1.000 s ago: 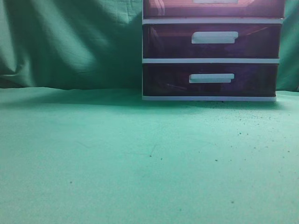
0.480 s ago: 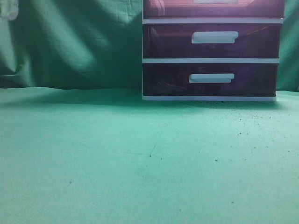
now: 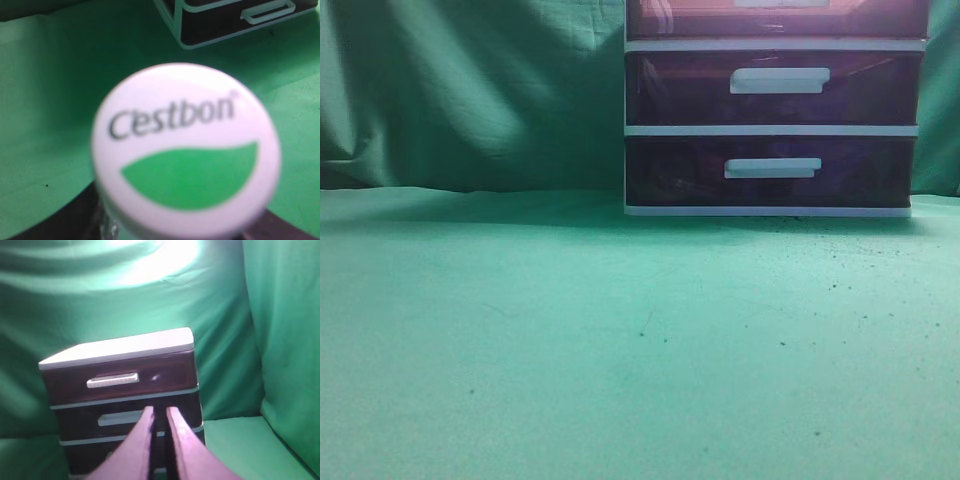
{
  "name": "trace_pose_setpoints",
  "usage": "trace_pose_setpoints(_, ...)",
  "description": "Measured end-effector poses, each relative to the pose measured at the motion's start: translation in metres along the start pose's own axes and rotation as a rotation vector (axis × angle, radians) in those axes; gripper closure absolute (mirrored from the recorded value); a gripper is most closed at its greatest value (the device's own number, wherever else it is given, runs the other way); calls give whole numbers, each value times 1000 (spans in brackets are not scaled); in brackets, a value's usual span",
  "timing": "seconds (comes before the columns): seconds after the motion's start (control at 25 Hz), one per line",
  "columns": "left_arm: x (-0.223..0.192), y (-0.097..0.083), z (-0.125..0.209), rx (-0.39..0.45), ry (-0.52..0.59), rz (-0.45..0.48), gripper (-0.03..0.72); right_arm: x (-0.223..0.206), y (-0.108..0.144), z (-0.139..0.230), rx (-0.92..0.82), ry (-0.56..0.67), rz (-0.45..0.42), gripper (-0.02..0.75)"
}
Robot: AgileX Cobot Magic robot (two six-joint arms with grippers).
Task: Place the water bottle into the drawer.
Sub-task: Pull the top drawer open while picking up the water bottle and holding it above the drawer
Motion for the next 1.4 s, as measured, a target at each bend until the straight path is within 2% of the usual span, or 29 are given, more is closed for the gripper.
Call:
trace_pose_setpoints(0.16,0,0,6,0,29,-2,399,-31,3,-23,88,127,-9,691)
trace_pose_setpoints(0.28,0,0,6,0,32,-2,399,-62,3,-14,196,240,-22,691)
trace_pose_setpoints(0.56,0,0,6,0,32,-2,399,-156,-2,8,841,369,-144,691)
trace_pose_setpoints(0.68,0,0,6,0,32,-2,399,-198,-1,16,1012,344,-168,691)
trace_pose_setpoints(0.72,0,0,6,0,32,-2,399,-209,4,15,1054,317,-176,623)
trace_pose_setpoints(0.88,0,2,6,-8,31,-9,399,-248,41,25,1284,174,-237,491)
trace_pose_setpoints(1.0,0,4,6,-21,31,-19,399,-268,73,52,1407,136,-323,490)
trace_pose_setpoints(1.08,0,4,6,-21,31,-19,399,-280,84,69,1444,140,-365,490)
trace_pose_setpoints(1.12,0,4,6,-21,31,-19,399,-287,88,76,1452,142,-378,449)
trace_pose_setpoints(1.4,0,4,6,-24,30,-22,399,-327,98,86,1466,127,-375,465)
Point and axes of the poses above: a point on each arm's last joint axis where the gripper is mounted, x pointing back along that axis away from the gripper, y along the wrist's bending axis when the last joint is at zero, z = x × y, the point moved 10 cm from there along -x, pointing out along that axis toward the gripper, and after that the axes turned 6 degrees about x, right-handed, at the moved point
